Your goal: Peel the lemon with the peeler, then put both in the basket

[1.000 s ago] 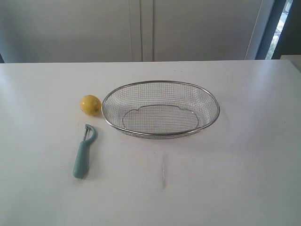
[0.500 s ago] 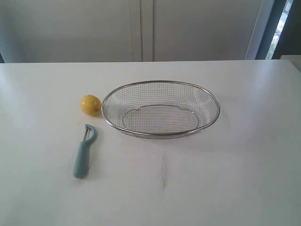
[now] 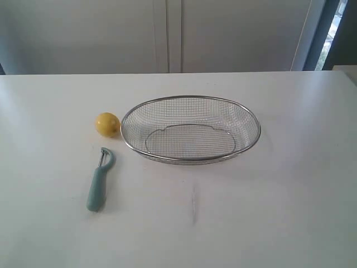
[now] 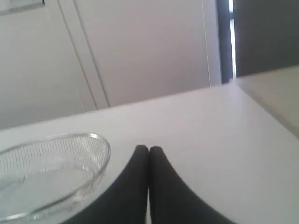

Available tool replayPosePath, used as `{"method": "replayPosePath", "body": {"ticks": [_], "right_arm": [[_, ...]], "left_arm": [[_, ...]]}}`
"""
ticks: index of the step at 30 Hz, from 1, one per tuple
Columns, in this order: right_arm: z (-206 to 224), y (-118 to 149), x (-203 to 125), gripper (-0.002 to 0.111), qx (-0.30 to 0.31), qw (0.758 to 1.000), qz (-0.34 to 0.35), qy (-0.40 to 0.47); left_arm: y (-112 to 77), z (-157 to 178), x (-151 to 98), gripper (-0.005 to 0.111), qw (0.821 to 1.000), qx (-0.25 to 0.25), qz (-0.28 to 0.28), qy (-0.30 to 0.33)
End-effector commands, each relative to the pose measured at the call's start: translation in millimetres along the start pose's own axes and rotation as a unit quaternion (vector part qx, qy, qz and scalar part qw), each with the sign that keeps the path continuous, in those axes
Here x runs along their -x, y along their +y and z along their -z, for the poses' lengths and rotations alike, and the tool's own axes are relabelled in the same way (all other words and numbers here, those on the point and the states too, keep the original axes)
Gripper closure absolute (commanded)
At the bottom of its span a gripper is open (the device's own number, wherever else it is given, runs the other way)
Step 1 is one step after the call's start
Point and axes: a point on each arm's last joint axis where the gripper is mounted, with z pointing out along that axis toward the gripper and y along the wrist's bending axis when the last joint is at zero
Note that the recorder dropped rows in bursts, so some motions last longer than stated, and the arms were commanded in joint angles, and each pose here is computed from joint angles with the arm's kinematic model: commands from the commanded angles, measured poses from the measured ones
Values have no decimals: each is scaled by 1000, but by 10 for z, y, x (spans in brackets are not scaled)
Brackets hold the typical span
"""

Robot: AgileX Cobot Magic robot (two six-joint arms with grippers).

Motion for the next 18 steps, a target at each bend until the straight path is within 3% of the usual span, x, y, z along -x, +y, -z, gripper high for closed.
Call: {"method": "replayPosePath", "body": {"ticks": [1,7,9,18], "right_arm": [[-213,40,98,108,-17,993,4,118],[-529,113,255,108,-24,964,21,266],[-657,182,347,108,-1,951,30,307],[-1150,798,807,108,125,933,82,326]], "left_arm": [[-2,-3,-12,107,1000,-1,2,-1],[-2,-3,-12,107,1000,-1,2,-1],[-2,-3,-12,107,1000,-1,2,-1],[-2,-3,-12,107,1000,-1,2,-1]]}}
